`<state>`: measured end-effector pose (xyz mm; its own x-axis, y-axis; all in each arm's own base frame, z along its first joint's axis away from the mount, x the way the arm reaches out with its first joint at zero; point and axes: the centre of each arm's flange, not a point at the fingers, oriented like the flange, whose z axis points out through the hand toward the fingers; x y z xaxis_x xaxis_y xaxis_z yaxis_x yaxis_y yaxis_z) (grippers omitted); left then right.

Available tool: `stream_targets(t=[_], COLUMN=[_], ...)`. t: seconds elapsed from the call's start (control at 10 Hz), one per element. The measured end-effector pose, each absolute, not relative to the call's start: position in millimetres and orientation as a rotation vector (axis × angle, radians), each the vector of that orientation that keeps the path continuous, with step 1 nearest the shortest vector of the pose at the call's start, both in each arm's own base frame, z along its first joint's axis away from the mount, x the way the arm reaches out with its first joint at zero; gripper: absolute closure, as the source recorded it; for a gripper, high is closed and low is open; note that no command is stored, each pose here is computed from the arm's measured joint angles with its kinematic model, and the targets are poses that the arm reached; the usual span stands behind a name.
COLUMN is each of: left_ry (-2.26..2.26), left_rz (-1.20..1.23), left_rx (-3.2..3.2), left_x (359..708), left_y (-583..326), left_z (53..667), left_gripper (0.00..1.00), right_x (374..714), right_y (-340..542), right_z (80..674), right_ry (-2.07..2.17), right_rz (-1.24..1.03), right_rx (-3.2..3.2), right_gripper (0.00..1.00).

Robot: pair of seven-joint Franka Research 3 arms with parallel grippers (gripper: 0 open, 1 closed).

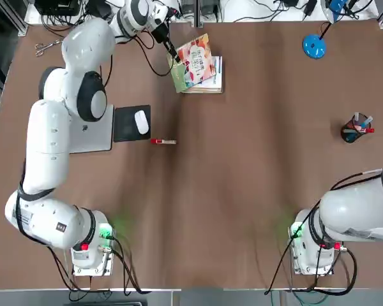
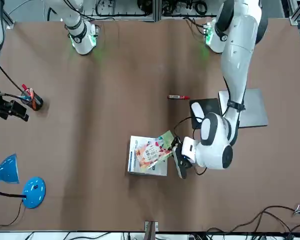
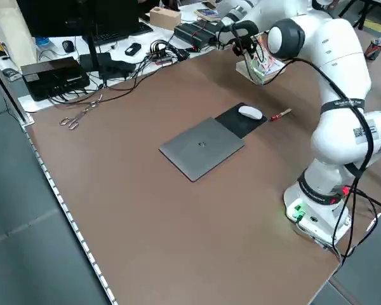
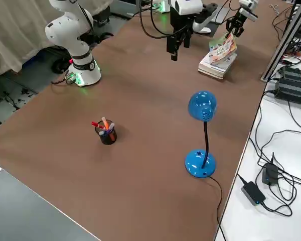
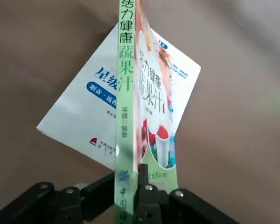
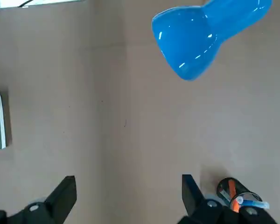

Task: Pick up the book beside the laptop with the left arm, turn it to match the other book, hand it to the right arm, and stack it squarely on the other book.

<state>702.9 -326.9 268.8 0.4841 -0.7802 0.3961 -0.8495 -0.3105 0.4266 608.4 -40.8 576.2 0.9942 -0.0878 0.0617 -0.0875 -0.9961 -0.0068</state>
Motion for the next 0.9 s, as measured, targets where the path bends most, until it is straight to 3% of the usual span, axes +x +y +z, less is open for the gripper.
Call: stream_targets(t=[0.9], left_ry=[-1.516], left_rz=[0.303], left_rx=[2.108], left_x=[694], left_y=[-372], left_z=[277], left_gripper=[0.82], right_x=[610], right_y=[-39], right_z=[578], right_ry=[0.131], right_rz=[-0.121], right_rx=[-3.132], right_gripper=[0.0])
